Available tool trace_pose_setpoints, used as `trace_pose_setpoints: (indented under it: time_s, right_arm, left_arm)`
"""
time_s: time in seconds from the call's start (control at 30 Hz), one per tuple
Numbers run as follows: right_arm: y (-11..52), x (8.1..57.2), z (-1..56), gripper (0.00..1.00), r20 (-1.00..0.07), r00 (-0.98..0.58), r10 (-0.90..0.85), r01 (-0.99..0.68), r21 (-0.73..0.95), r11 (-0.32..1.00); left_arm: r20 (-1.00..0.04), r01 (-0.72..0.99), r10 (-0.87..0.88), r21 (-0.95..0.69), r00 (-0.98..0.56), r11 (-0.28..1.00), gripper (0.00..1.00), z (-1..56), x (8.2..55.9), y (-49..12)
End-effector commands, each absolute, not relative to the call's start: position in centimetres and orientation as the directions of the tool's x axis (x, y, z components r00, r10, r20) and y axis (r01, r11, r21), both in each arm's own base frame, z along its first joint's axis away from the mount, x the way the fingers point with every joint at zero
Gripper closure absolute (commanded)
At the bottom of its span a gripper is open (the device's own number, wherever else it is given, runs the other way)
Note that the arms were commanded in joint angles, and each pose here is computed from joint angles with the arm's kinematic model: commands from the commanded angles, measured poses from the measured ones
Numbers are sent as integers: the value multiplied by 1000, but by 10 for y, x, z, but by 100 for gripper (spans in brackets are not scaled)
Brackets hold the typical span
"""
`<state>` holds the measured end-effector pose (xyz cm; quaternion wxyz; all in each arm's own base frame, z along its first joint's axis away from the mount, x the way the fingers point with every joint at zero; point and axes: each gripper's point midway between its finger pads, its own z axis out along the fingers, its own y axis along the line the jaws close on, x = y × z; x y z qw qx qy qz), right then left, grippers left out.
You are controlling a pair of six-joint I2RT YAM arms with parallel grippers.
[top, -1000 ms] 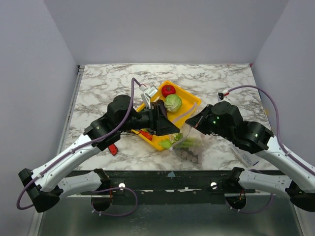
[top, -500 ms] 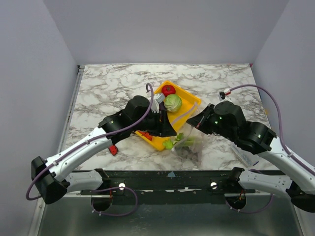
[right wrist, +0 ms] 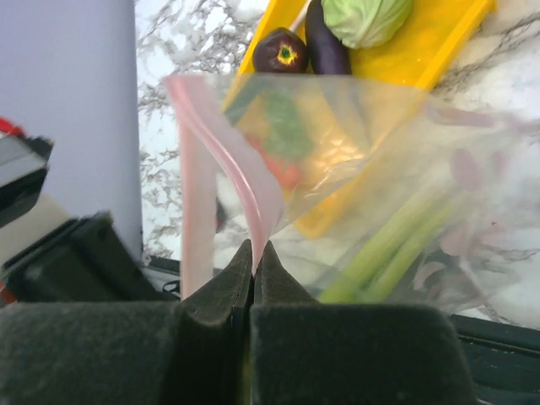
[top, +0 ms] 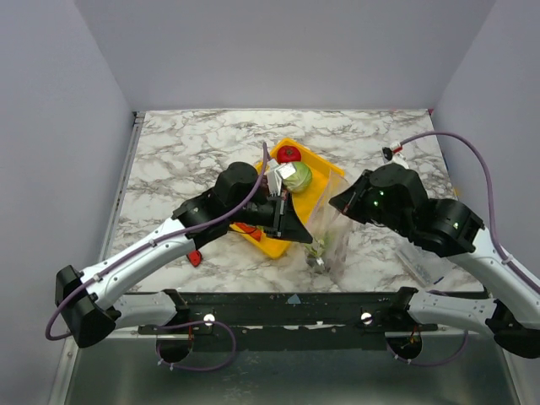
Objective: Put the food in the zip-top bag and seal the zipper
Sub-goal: Adjust the zipper food storage bag at the center of the board.
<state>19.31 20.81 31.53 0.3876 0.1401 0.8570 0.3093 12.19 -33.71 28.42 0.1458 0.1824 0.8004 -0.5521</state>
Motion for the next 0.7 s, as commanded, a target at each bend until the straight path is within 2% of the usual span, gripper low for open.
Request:
trace_pose_setpoints:
  time_s: [0.0,0.07,0.13,0.17,0.27,0.37,0.47,0.6,0.67]
  right_arm:
    - [189,207,317,100,-672,-631,388,34,476,879]
    - [181,212,309,99,-694,-636,338,66,387,920]
    - [175,218,305,99,-715,-629,305,79,331,940]
    - [173,222,302,99,-718,-632,292,76,317,945]
    - [170,230,296,99,-667,-698,262,46,324,945]
    - [179,218,321,100,-636,-729,254,-19,391,920]
    - [186,214,336,100,-645,-724,245,-78,429,900]
    - [176,243,293,99,-628,-754,194,-25,323,946]
    - [166,260,271,99,-585,-781,217,4,344,939]
  left_arm:
    - [-383,386,191,-922,-904,-26,100,369,71,-340]
    - [-370,379,169,-925,-914,21,100,358,82,-342]
    - [-331,351,130,-916,-935,193,100,323,111,-341]
    - [-305,328,129,-915,-943,234,100,313,119,-341]
    - [-290,321,177,-930,-940,181,100,325,113,-349]
    - [-369,393,190,-913,-910,107,100,365,84,-351]
    - [-379,398,175,-913,-909,86,100,372,79,-348]
    - [-315,325,81,-917,-946,232,100,324,131,-344]
    - [-282,293,80,-917,-956,270,100,309,143,-343]
